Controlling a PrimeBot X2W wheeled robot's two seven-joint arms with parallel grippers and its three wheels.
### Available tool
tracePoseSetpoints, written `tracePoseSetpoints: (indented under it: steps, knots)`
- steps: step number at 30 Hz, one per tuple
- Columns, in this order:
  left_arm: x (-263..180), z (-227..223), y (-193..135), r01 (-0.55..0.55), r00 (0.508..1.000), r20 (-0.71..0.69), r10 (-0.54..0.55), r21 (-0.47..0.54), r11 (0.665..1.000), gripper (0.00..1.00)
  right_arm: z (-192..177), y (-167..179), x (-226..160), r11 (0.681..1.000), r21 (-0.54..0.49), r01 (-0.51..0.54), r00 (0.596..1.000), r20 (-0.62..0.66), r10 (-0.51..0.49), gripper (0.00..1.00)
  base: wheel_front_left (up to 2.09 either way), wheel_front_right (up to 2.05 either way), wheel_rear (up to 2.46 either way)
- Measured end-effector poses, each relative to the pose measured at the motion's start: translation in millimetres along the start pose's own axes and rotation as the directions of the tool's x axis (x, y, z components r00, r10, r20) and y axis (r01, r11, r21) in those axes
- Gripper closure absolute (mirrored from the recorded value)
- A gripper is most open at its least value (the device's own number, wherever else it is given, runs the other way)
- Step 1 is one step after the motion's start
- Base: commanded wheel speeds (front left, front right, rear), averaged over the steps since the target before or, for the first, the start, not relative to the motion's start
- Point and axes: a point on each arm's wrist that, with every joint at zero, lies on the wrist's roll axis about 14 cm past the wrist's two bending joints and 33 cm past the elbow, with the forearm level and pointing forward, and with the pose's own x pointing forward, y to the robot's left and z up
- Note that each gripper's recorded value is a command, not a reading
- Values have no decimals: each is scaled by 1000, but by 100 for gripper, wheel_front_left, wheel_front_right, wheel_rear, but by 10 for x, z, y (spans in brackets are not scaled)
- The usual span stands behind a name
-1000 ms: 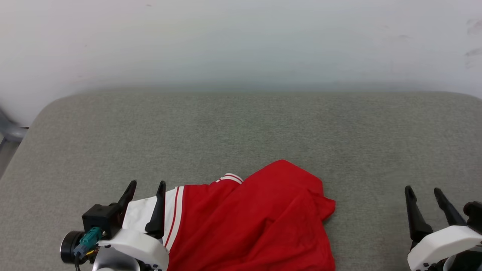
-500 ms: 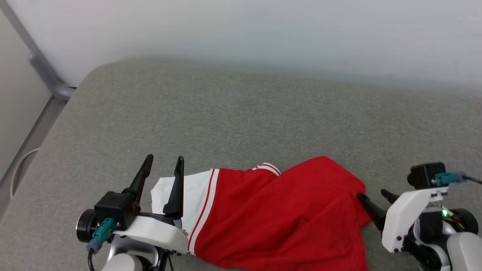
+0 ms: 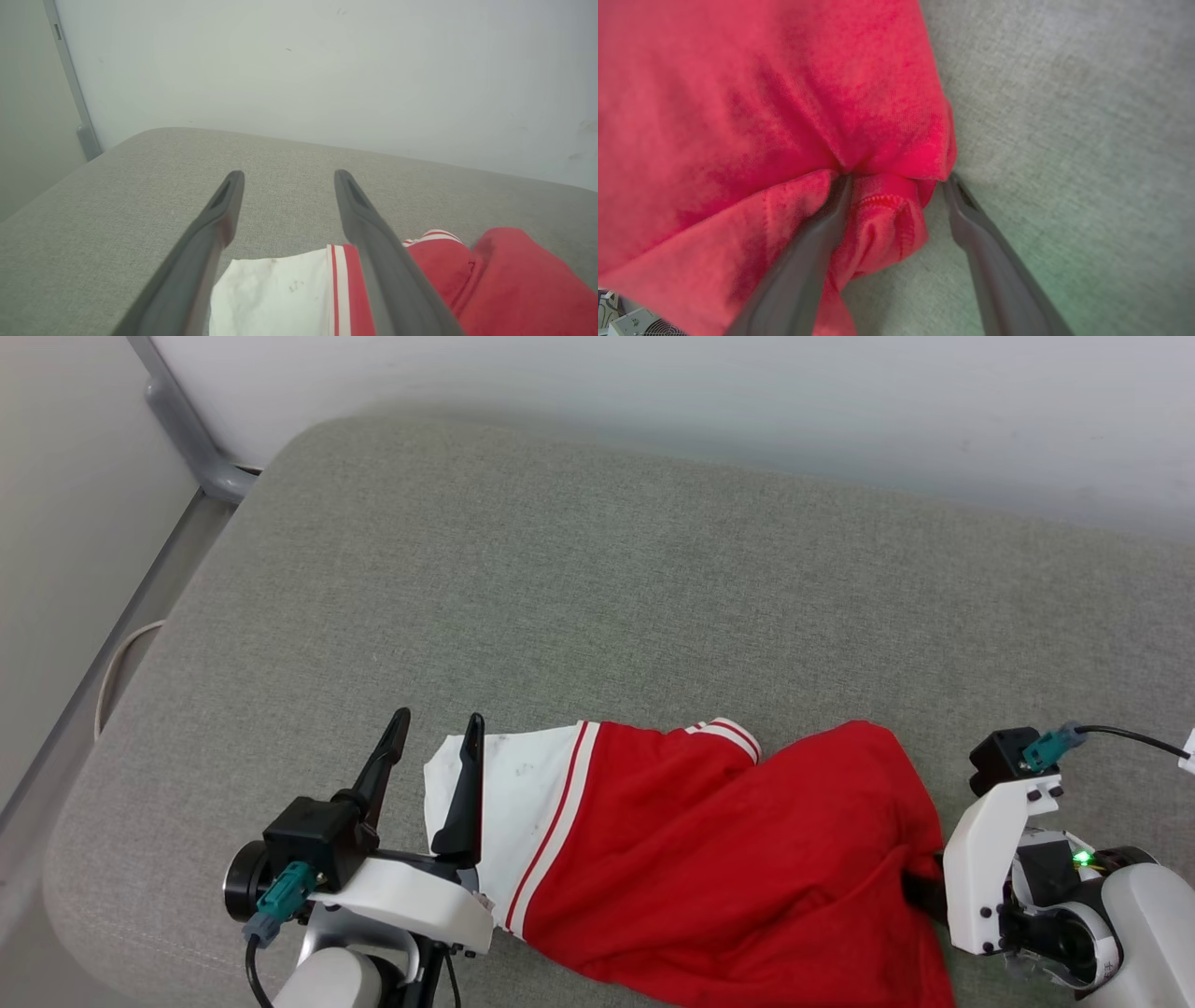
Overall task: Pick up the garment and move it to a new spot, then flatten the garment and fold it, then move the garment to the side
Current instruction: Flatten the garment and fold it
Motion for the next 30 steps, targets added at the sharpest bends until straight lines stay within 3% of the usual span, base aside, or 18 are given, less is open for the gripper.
tracePoseSetpoints:
  steps: [1, 2, 3, 7, 11, 18, 24, 30]
  knots:
    - [2, -11, -3, 1, 1000, -3, -1, -3, 1000, 0, -26, -3, 16, 1000, 6, -4, 1000, -14, 4, 4, 0, 0, 0]
    - [5, -13, -3, 0, 1000, -3, 0, -4, 1000, 0, -50, -1, 26, 1000, 13, -9, 1000, -27, 9, 69, 0, 0, 0]
    - [7, -13, -2, 0, 1000, -2, 0, -4, 1000, 0, -67, 2, 33, 1000, 23, -13, 999, -34, 14, 100, 0, 0, 0]
    - [5, -16, -24, 8, 1000, -3, -8, -12, 1000, 0, -50, 32, 18, 998, 52, -31, 999, -9, 31, 100, 0, 0, 0]
    - [16, -7, -59, 29, 1000, -2, -29, -4, 1000, 0, 202, -24, -137, 998, 55, -17, 993, 114, 10, 100, 0, 0, 0]
    - [21, 47, -210, 76, 997, 9, -76, -16, 997, 0, 654, -273, -787, 996, 55, 67, 920, 382, -84, 100, 0, 0, 0]
    - [-9, 56, -363, 127, 992, 4, -127, -17, 992, 0, 144, -628, -1254, 966, 196, 171, 873, 425, -241, 100, 0, 0, 0]
    - [1, 85, -507, 178, 984, -3, -178, -6, 984, 0, -803, -507, -1244, 914, 366, 175, 910, 296, -292, 100, 0, 0, 0]
